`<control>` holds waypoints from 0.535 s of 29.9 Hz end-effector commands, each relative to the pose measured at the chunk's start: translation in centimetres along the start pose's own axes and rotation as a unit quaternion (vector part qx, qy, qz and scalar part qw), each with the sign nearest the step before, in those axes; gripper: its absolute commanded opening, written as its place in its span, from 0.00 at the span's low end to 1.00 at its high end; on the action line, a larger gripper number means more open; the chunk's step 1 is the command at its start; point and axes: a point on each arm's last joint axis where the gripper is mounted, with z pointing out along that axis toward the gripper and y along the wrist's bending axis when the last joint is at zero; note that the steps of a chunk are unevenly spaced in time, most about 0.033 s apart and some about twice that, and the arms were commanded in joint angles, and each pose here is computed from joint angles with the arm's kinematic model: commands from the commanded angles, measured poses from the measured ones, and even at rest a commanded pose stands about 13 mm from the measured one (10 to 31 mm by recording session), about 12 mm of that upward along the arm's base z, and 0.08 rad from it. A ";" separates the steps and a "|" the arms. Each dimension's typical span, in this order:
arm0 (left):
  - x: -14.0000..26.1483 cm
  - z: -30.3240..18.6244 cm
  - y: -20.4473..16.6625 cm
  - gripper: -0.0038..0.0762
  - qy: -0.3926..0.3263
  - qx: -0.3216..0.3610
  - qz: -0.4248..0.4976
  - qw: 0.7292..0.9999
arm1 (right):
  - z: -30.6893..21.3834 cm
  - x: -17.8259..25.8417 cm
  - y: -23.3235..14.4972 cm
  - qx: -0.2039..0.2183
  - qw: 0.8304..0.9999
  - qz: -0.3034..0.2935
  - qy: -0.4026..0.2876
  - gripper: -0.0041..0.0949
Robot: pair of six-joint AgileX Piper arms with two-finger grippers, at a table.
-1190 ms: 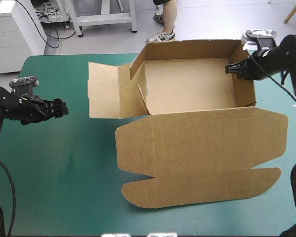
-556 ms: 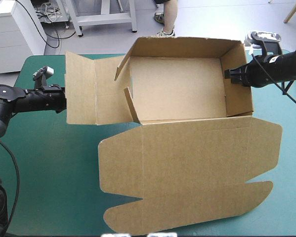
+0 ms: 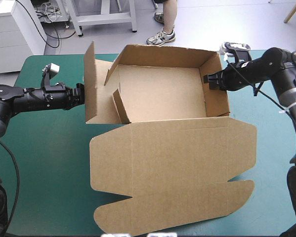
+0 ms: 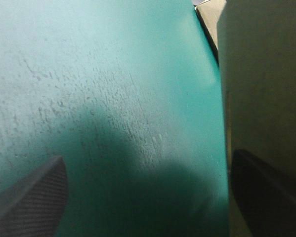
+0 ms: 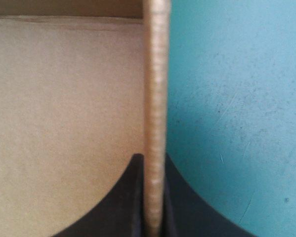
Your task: Fold the box
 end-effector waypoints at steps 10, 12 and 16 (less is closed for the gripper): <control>-0.4 -1.0 -2.7 0.84 -0.007 0.050 0.020 0.999 | 3.3 -1.1 2.5 -0.007 1.000 -0.001 -0.028 0.02; -0.4 -1.0 -2.7 0.84 -0.007 0.050 0.018 0.999 | 4.3 -1.0 3.1 -0.012 1.000 -0.007 -0.021 0.02; -0.4 -1.0 -2.8 0.84 -0.008 0.050 0.017 0.999 | 5.6 -1.1 4.1 -0.021 0.999 -0.001 -0.030 0.02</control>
